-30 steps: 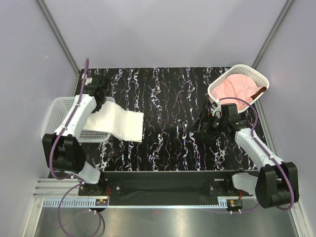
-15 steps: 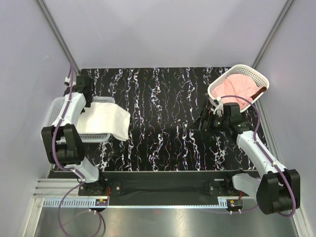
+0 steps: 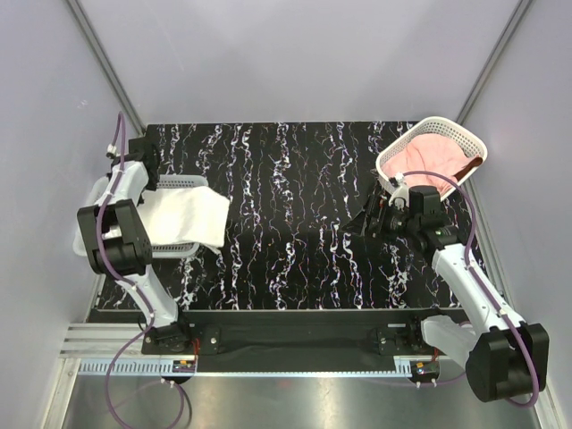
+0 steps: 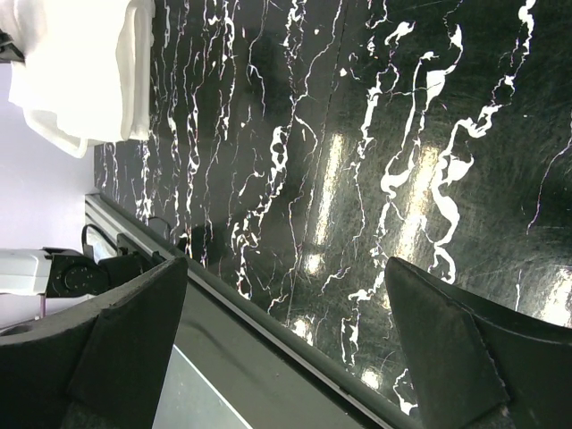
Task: Fold and stack the towels
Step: Neatly place the folded towel into the bin
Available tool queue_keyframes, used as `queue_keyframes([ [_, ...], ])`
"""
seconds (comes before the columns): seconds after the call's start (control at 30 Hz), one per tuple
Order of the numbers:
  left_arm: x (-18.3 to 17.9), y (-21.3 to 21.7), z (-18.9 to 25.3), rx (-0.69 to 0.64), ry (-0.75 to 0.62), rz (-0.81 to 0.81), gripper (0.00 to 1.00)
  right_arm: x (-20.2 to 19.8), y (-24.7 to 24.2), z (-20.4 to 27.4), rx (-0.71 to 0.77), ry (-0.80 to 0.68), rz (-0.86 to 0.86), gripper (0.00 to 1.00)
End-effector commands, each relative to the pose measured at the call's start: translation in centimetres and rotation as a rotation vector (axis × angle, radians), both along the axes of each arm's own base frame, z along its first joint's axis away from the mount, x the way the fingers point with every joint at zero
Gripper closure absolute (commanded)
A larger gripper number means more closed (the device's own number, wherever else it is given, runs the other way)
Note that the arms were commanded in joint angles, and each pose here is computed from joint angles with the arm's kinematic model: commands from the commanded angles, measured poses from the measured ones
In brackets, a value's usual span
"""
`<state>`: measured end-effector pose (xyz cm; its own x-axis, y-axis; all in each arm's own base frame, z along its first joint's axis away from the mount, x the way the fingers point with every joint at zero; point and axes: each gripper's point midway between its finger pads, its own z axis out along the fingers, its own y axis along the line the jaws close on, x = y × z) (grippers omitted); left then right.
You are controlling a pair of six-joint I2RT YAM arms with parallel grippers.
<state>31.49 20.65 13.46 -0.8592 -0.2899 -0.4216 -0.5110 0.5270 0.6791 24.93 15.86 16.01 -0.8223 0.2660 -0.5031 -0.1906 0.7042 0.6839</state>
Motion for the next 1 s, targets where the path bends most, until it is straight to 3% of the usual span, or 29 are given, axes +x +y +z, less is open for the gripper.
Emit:
queue_keyframes([
  [0.0,1.1,2.3,2.3,0.089,-0.062,0.052,1.00,0.3,0.5,1.8,0.032,-0.067,0.022,0.00],
  [0.83,2.1,7.1,0.6,0.139,0.011,0.177,1.00,0.5,1.1,1.1,0.049,-0.016,0.056,0.00],
  [0.87,2.3,7.3,0.6,0.140,0.005,0.182,0.99,0.5,1.1,1.1,0.048,-0.015,0.055,0.00],
  [0.97,2.0,7.6,0.2,0.138,0.017,0.199,0.77,0.6,1.1,1.1,0.047,-0.016,0.054,0.00],
])
